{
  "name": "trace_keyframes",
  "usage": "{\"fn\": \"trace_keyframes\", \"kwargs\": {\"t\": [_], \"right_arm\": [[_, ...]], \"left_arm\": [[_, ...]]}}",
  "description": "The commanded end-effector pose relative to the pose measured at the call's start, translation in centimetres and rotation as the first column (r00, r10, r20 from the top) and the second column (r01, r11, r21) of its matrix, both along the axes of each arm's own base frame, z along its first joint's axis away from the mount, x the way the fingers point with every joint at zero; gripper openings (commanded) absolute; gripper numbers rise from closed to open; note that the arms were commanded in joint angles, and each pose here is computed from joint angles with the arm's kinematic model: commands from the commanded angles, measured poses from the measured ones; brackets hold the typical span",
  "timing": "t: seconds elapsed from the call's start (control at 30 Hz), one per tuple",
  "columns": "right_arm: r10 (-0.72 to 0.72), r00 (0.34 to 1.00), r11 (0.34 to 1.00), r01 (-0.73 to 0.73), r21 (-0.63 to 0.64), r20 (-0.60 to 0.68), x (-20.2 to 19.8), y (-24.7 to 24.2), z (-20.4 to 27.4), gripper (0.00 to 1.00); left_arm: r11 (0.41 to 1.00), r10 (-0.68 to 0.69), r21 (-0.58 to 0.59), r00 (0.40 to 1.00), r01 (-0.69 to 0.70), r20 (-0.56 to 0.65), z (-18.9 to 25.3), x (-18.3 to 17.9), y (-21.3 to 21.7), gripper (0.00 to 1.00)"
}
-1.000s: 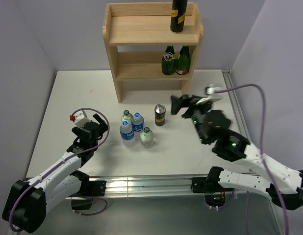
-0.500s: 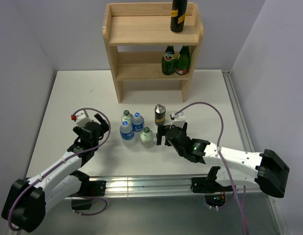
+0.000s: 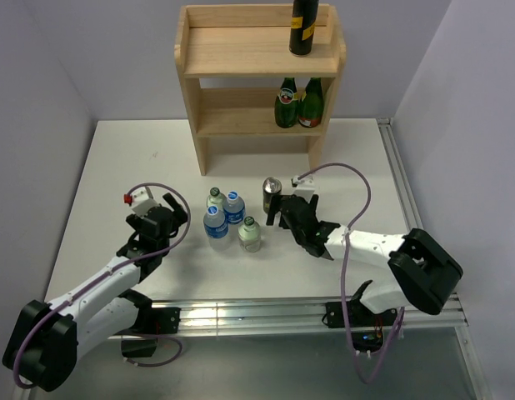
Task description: Place and organize the beverage onto the shelf
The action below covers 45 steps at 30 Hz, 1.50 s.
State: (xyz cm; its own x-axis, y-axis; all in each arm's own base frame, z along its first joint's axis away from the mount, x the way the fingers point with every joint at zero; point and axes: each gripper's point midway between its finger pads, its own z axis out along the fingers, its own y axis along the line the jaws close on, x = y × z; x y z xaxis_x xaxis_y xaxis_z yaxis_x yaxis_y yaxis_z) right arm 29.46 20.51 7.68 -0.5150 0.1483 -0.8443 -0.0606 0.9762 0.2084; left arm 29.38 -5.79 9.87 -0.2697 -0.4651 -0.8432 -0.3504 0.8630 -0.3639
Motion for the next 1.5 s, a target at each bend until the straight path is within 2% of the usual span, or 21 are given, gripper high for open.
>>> {"fn": "trace_keyframes", "kwargs": {"t": [0.0, 0.47, 0.63, 0.73, 0.83, 0.87, 0.93, 0.97, 1.0, 1.1, 1.17, 1.23, 1.27, 1.33, 1.37, 1.43, 1.47], "right_arm": [[-0.029, 0.993, 0.997, 0.020, 0.078, 0.113, 3.5, 1.2, 3.4, 1.00], [-0.022, 0.993, 0.999, 0.019, 0.026, 0.119, 7.9, 4.3, 1.5, 1.00], [-0.038, 0.991, 0.999, 0.039, -0.005, 0.127, 8.6, 4.2, 0.6, 0.95], [-0.061, 0.989, 0.998, 0.064, -0.021, 0.137, 8.8, 3.8, 0.2, 0.84], [-0.061, 0.988, 0.997, 0.066, -0.031, 0.145, 9.0, 3.7, 0.2, 0.60], [-0.058, 0.987, 0.997, 0.064, -0.036, 0.146, 9.0, 3.7, 0.3, 0.42], [-0.063, 0.986, 0.997, 0.069, -0.036, 0.152, 9.0, 3.5, 1.0, 0.30], [-0.060, 0.987, 0.997, 0.068, -0.048, 0.148, 8.9, 3.5, 1.2, 0.22], [-0.066, 0.986, 0.996, 0.075, -0.051, 0.151, 9.0, 3.3, 1.8, 0.19], [-0.067, 0.982, 0.996, 0.077, -0.054, 0.176, 8.7, 3.3, 5.8, 0.10], [-0.072, 0.975, 0.995, 0.084, -0.046, 0.212, 8.7, 3.3, 11.1, 0.00], [-0.060, 0.966, 0.997, 0.068, -0.023, 0.253, 8.4, 3.4, 16.0, 0.00], [-0.044, 0.957, 0.999, 0.051, -0.015, 0.288, 8.3, 3.5, 20.1, 0.00], [-0.025, 0.948, 1.000, 0.030, -0.009, 0.318, 8.2, 3.7, 24.1, 0.00], [-0.011, 0.935, 1.000, 0.013, -0.005, 0.354, 8.1, 3.5, 28.3, 0.00], [0.013, 0.929, 1.000, -0.006, -0.020, 0.371, 8.4, 3.9, 31.5, 0.00], [0.017, 0.911, 1.000, -0.010, -0.018, 0.412, 8.0, 3.4, 35.7, 0.00]], "left_arm": [[1.000, 0.012, 0.004, 0.999, -0.012, 0.052, 2.2, 1.1, -0.2, 0.99], [1.000, 0.012, 0.010, 0.999, -0.012, 0.053, 2.2, 1.1, -0.4, 0.99], [1.000, 0.013, 0.009, 0.998, -0.013, 0.057, 2.3, 1.1, -0.3, 0.99], [1.000, 0.012, 0.012, 0.998, -0.013, 0.056, 2.3, 1.1, -0.3, 0.99], [1.000, 0.011, 0.010, 0.998, -0.012, 0.055, 2.3, 1.1, -0.4, 0.99], [1.000, 0.011, 0.013, 0.999, -0.011, 0.053, 2.3, 1.1, -0.4, 0.99], [1.000, 0.012, 0.014, 0.999, -0.013, 0.051, 2.2, 1.1, -0.4, 0.99], [1.000, 0.011, 0.013, 0.999, -0.012, 0.052, 2.2, 1.1, -0.4, 0.99], [1.000, 0.012, 0.012, 0.998, -0.013, 0.054, 2.3, 1.1, -0.4, 0.99], [1.000, 0.010, 0.014, 0.999, -0.011, 0.054, 2.3, 1.1, -0.4, 0.99], [1.000, 0.012, 0.014, 0.999, -0.013, 0.053, 2.2, 1.1, -0.4, 0.99], [1.000, 0.011, 0.014, 0.999, -0.011, 0.052, 2.2, 1.1, -0.5, 0.99], [1.000, 0.011, 0.014, 0.999, -0.011, 0.051, 2.2, 1.1, -0.5, 0.99], [1.000, 0.009, 0.014, 0.999, -0.010, 0.051, 2.2, 1.1, -0.5, 0.99], [1.000, 0.009, 0.013, 0.998, -0.010, 0.054, 2.3, 1.1, -0.5, 0.99], [1.000, 0.009, 0.012, 0.999, -0.010, 0.054, 2.2, 1.0, -0.5, 0.99], [1.000, 0.012, 0.014, 0.998, -0.013, 0.054, 2.3, 1.0, -0.4, 0.99]]}}
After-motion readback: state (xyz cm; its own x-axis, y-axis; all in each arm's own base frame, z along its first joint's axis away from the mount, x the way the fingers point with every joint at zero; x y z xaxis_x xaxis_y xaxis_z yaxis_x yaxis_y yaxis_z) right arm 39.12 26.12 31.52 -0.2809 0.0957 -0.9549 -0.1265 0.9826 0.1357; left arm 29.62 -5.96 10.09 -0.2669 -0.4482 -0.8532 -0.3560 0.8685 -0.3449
